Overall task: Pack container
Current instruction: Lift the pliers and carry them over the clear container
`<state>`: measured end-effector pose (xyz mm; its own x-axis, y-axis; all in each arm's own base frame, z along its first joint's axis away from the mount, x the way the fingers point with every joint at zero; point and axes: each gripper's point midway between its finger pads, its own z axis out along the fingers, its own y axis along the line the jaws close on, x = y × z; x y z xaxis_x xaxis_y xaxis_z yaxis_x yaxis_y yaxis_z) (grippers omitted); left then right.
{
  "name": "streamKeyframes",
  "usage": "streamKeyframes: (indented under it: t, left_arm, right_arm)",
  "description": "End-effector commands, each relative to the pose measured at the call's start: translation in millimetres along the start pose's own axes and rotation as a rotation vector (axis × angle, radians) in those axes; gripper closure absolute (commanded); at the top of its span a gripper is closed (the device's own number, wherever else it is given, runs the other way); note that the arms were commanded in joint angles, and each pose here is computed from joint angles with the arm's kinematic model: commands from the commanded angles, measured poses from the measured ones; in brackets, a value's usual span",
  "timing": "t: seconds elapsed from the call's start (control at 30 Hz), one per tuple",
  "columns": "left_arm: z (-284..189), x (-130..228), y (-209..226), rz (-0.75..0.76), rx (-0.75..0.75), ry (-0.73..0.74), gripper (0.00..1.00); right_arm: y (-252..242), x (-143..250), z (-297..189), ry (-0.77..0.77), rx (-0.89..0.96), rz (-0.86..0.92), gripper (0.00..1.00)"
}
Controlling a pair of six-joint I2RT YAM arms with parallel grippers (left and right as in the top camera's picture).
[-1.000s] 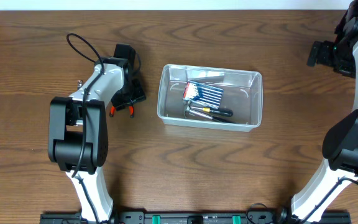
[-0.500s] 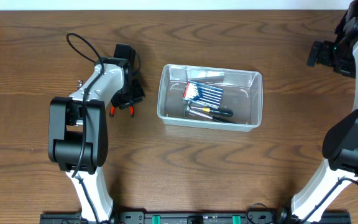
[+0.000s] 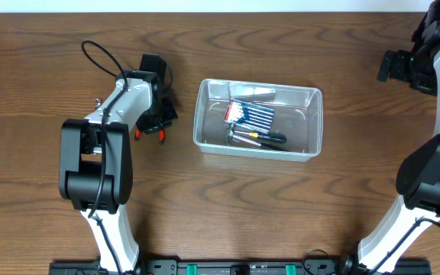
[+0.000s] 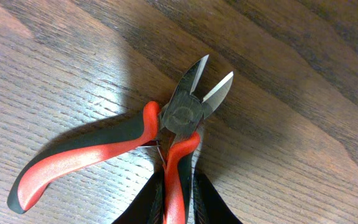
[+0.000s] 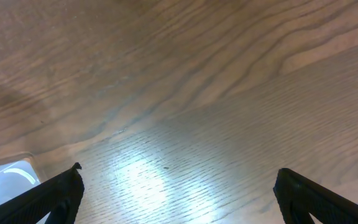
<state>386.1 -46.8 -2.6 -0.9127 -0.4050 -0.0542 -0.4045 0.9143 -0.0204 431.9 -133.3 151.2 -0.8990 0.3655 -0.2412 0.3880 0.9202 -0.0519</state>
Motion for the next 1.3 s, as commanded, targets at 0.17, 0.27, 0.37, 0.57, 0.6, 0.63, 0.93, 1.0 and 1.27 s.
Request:
streamKeyframes:
  t: [0.17, 0.27, 0.37, 0.57, 0.6, 0.63, 0.93, 1.0, 1.27]
  left_arm:
    - [4, -2, 2, -0.011, -0.016, 0.004, 0.85]
    - [4, -2, 2, -0.011, -0.016, 0.004, 0.91]
    - [4, -2, 2, -0.011, -0.016, 0.004, 0.92]
    - [4, -2, 3, -0.011, -0.016, 0.004, 0.94]
    - [3, -2, 2, -0.011, -0.016, 0.004, 0.94]
    - [3, -2, 2, -0.011, -0.016, 0.004, 0.94]
    - [-21, -9, -2, 0.044, 0.01, -0.041, 0.94]
    - [-34, -15, -5, 0.062, 0.025, -0.068, 0.94]
    - [-104, -34, -15, 0.166, 0.103, -0.238, 0.94]
  right_arm:
    - [-3, 0, 0, 0.001, 0.006, 0.017, 0.01]
    - [-3, 0, 0, 0.001, 0.005, 0.017, 0.01]
    - [-3, 0, 0, 0.001, 0.006, 0.017, 0.01]
    - [-3, 0, 0, 0.001, 0.006, 0.017, 0.01]
    - [-3, 0, 0, 0.001, 0.006, 0.017, 0.01]
    - [-3, 0, 0, 0.001, 0.005, 0.017, 0.01]
    - [-3, 0, 0, 0.001, 0.006, 0.017, 0.01]
    - [-3, 0, 0, 0.001, 0.006, 0.017, 0.01]
    - [-3, 0, 0, 0.001, 0.006, 0.017, 0.01]
